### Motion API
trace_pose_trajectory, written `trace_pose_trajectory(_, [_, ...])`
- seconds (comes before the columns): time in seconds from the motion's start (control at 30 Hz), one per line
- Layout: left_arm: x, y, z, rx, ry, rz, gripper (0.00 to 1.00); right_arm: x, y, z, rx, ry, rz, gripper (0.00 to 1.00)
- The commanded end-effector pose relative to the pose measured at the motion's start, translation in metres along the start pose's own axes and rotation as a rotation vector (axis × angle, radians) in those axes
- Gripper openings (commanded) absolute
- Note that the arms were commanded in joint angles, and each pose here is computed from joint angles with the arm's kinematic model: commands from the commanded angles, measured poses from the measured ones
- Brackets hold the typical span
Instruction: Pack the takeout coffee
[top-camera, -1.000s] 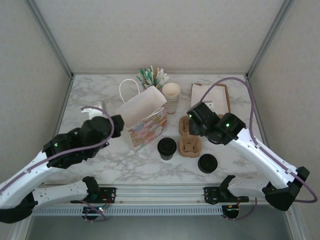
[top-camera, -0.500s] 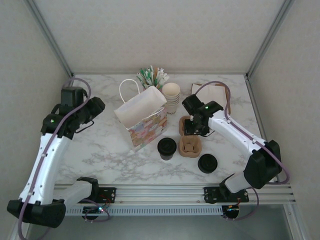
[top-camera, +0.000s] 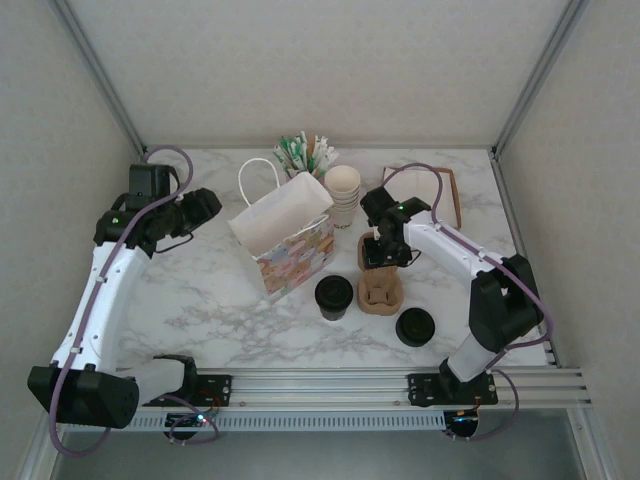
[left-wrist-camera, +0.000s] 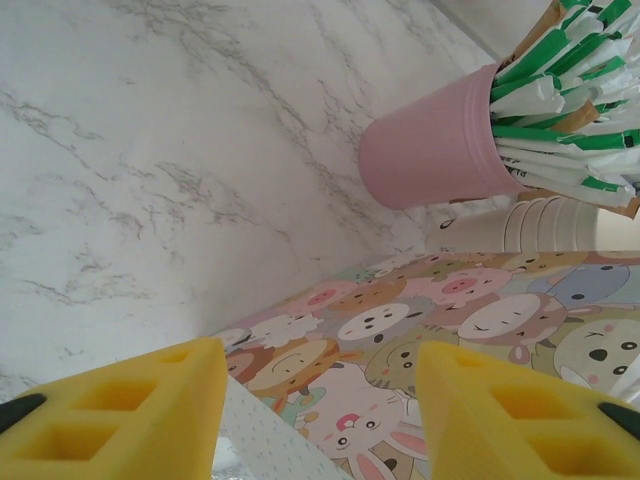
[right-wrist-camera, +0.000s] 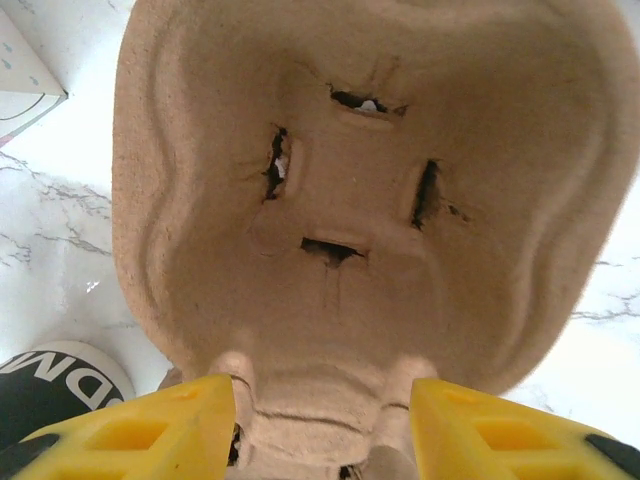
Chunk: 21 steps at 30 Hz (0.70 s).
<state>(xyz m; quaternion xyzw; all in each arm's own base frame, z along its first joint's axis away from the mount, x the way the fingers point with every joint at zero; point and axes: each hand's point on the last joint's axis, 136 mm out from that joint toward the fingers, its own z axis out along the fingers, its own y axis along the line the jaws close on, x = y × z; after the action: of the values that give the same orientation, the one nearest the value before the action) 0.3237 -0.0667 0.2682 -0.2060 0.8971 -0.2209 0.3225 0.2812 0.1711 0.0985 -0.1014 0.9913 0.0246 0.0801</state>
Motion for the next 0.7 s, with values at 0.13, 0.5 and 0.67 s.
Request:
trace_pose_trajectory(0.13, [-0.004,-0.004,-0.004,0.027,-0.016,0.054,0.54,0.000,0.002,0.002,-0.009,0.020,-0.003,0.51])
trace_pose_trajectory(0.5, [0.004,0.001,-0.006,0.023,-0.016,0.057,0.55,0.006,-0.004,0.007,0.034,0.054,0.014,0.51])
trace_pose_trajectory(0.67, [0.007,0.001,-0.007,0.028,-0.009,0.056,0.56,0.008,-0.004,0.010,0.035,0.058,0.040,0.49])
